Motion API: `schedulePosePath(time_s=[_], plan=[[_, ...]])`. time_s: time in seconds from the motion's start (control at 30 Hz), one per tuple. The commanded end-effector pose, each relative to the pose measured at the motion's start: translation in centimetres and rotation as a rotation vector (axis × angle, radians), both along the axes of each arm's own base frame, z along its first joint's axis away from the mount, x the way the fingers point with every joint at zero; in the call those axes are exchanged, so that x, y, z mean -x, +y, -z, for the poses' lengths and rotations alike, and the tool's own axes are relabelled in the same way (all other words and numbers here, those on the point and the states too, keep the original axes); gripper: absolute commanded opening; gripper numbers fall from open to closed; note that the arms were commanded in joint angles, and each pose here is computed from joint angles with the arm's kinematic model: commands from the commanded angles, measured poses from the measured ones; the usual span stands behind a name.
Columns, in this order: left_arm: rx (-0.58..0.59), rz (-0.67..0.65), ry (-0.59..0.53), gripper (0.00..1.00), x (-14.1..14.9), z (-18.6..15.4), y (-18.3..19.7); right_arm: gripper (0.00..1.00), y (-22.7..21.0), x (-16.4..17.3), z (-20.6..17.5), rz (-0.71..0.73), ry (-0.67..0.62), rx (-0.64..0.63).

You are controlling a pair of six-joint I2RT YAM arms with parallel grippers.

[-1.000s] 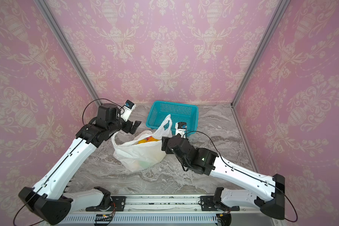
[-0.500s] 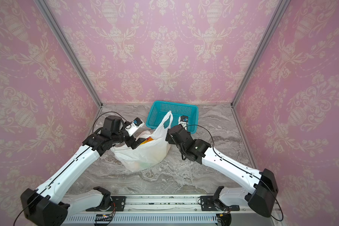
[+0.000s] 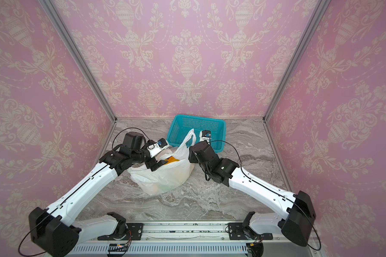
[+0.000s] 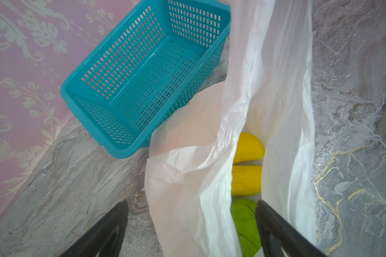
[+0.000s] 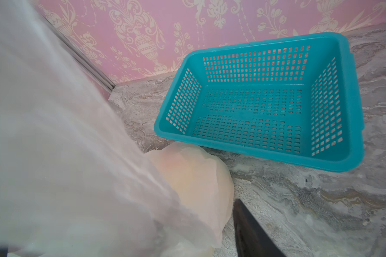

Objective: Untie the knot of the plastic bag and take out the fruit
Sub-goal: Open the plastic bag at the center of the table.

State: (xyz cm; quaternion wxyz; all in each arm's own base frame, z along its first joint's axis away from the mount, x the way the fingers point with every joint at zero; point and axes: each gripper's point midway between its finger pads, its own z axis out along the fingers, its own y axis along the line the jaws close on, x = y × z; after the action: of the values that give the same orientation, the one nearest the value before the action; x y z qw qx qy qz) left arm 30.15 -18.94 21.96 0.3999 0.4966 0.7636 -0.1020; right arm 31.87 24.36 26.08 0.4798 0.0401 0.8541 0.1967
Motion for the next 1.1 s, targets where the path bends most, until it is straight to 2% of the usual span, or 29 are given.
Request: schedulePosePath(time_s=[0.0,0.2,0.3,0.4,0.57,0.7,0.8,1.07], plan=[[-0.096,0.021,0.031,0.9,0.3,2.7,0.5,0.51,-0.2,0.1,0.0,-0.006,-0.007,-0.006],[-0.128,0.026,0.008,0.87,0.1,3.0,0.7,0.47,-0.4,0.3,-0.1,-0.005,-0.012,-0.022],[-0.152,0.02,-0.027,0.8,-0.3,2.7,0.9,0.47,-0.4,0.4,-0.2,-0.007,-0.012,-0.025],[-0.154,0.007,-0.062,0.63,-0.6,1.9,1.0,0.47,-0.6,0.4,-0.3,-0.006,-0.013,-0.027],[-0.152,-0.009,-0.114,0.22,-1.1,0.6,1.3,0.48,-0.9,0.8,-0.7,-0.009,-0.023,-0.038],[-0.134,-0.04,-0.156,0.0,-1.7,-0.8,1.3,0.65,-0.9,1.3,-1.3,-0.044,-0.046,-0.048],[-0.101,-0.075,-0.194,0.0,-2.3,-2.2,1.3,0.75,-1.2,2.1,-2.3,-0.075,-0.079,-0.061],[-0.112,-0.136,-0.233,0.0,-3.6,-2.6,1.9,0.81,-3.0,4.5,-5.6,-0.186,-0.276,0.015]])
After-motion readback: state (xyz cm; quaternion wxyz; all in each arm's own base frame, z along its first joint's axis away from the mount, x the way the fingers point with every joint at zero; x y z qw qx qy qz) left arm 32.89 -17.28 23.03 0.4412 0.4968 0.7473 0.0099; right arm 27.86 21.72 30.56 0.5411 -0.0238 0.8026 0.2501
